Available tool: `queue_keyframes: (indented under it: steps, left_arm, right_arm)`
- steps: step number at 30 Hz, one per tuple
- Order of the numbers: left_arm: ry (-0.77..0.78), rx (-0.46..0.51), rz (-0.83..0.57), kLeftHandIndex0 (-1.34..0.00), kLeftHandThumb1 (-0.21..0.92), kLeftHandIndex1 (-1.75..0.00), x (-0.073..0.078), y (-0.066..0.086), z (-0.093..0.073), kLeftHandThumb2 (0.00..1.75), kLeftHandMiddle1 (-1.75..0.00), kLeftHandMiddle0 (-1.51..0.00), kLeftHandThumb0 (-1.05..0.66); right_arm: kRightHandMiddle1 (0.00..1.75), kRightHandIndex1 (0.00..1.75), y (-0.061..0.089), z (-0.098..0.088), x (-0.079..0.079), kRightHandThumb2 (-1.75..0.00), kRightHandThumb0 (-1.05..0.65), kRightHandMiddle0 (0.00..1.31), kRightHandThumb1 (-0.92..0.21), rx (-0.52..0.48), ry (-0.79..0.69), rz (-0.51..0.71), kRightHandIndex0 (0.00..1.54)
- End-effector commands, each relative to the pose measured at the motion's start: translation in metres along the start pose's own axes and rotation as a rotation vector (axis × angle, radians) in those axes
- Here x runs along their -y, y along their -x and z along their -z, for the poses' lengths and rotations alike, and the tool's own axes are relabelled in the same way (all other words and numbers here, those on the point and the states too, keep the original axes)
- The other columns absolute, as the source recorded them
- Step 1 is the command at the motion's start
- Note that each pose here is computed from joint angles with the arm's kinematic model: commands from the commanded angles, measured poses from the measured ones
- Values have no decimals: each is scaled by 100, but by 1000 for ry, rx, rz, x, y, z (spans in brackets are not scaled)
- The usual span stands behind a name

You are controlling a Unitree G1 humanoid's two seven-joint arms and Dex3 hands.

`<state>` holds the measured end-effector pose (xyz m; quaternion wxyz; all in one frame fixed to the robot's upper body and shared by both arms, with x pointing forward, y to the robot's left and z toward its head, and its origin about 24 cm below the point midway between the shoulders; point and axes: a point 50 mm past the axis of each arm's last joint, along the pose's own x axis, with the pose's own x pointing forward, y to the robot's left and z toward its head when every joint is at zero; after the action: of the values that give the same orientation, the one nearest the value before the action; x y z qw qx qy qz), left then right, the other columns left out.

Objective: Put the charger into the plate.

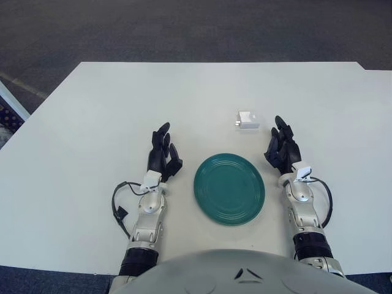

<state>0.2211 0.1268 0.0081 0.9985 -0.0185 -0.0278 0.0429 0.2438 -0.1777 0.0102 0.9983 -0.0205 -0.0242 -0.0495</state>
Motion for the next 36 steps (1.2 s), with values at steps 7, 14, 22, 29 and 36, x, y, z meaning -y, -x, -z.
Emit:
queue_keyframes:
  steps: [7, 14, 22, 29, 36]
  left_arm:
    - [-6, -5, 4, 0, 92, -73, 1, -7, 5, 94, 0, -27, -94]
    - [-1, 0, 6, 0, 92, -73, 3, -11, 6, 94, 0, -27, -95]
    - [7, 8, 11, 0, 92, -72, 7, -15, 6, 94, 0, -28, -95]
    - [7, 15, 2, 0, 92, -71, 10, -17, 4, 93, 0, -28, -94]
    - [8, 18, 7, 0, 92, -72, 11, -19, 4, 94, -1, -29, -94]
  right_arm:
    - [36, 2, -18, -11, 33, -90, -76, 0, -92, 11, 30, 58, 14]
    - [42, 2, -41, -43, 40, -87, -73, 0, -92, 132, 86, 62, 15]
    - [48, 2, -55, -77, 29, -75, -77, 0, -92, 321, 229, 63, 16]
    - [57, 2, -70, -103, 23, -61, -81, 0, -92, 369, 469, 18, 18]
    - [54, 0, -92, -125, 23, -59, -88, 0, -92, 373, 731, -29, 17]
